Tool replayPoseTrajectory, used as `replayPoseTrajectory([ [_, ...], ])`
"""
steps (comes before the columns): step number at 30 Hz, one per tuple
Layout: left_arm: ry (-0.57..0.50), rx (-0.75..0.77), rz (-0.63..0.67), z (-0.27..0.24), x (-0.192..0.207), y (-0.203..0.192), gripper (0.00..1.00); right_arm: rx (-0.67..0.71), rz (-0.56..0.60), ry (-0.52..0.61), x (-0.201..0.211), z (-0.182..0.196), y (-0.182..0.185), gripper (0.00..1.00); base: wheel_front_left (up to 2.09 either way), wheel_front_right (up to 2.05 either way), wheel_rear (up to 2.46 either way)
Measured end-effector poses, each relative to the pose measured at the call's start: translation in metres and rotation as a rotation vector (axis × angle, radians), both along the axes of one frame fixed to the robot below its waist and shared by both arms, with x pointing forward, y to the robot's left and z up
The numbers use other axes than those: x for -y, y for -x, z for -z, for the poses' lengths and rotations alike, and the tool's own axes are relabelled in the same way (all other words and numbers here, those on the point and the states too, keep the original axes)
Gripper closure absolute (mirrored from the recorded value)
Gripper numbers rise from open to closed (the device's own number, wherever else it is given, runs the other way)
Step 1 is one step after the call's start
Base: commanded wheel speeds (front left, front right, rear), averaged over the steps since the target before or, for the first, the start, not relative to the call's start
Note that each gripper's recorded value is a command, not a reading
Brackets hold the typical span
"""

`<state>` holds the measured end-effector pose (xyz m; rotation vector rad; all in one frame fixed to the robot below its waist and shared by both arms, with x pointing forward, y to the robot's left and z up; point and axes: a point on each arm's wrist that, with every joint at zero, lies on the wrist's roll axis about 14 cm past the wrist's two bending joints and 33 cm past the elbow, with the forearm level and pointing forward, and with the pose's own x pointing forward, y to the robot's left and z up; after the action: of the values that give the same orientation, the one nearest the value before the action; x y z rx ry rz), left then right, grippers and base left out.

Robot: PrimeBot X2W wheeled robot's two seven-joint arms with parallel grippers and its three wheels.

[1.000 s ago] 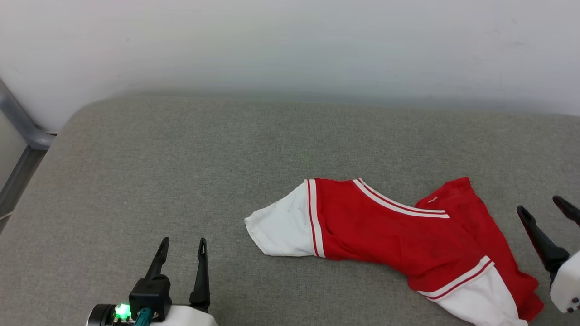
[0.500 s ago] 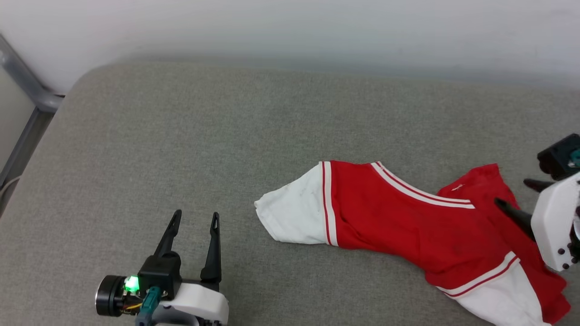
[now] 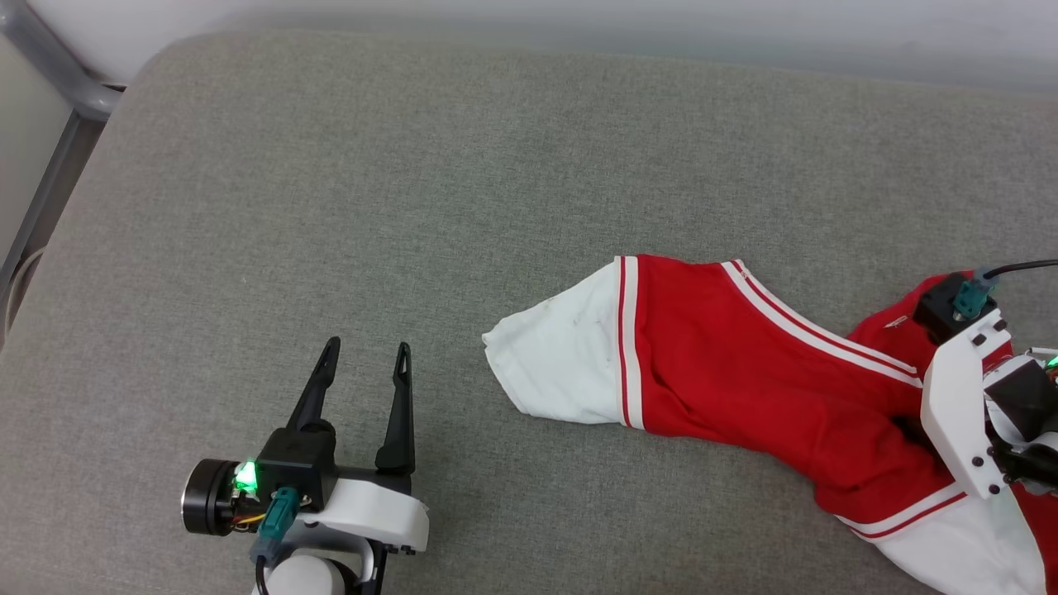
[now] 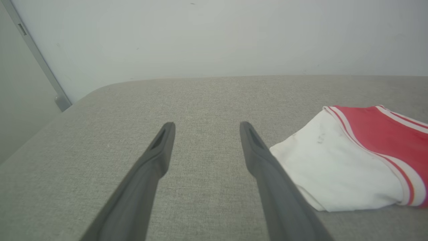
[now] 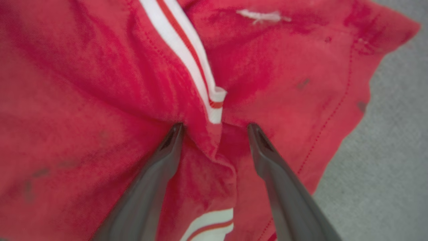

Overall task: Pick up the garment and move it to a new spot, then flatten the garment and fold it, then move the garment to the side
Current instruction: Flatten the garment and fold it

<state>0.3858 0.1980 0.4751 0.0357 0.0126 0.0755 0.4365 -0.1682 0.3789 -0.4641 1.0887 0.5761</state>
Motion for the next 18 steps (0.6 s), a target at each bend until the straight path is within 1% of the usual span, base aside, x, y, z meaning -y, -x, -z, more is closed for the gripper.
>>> replayPoseTrajectory([
  [3, 0.001, -0.006, -0.004, 0.002, -0.001, -0.002, 0.0, -0.051, 0.0, 0.026, 0.004, 0.017, 0.005, 0.0, 0.0, 0.0, 0.0],
  [8, 0.002, -0.011, -0.012, 0.004, -0.003, -0.003, 0.0, -0.058, 0.006, 0.007, 0.003, 0.022, 0.004, 0.0, 0.0, 0.0, 0.0],
  [9, 0.002, -0.011, -0.013, 0.004, -0.002, -0.003, 0.0, -0.046, 0.006, -0.002, 0.002, 0.021, 0.002, 0.6, 0.0, 0.0, 0.0],
  [10, 0.004, -0.008, -0.009, 0.003, -0.001, -0.003, 0.0, 0.019, -0.004, -0.033, -0.004, 0.011, -0.01, 1.0, 0.0, 0.0, 0.0],
  [13, 0.005, 0.002, -0.009, 0.0, -0.001, -0.002, 0.0, 0.122, 0.0, -0.097, -0.016, -0.011, -0.032, 1.0, 0.0, 0.0, 0.0],
  [18, 0.008, 0.027, -0.013, -0.009, -0.001, 0.002, 0.0, 0.359, -0.001, -0.201, -0.032, -0.076, -0.079, 1.0, 0.0, 0.0, 0.0],
])
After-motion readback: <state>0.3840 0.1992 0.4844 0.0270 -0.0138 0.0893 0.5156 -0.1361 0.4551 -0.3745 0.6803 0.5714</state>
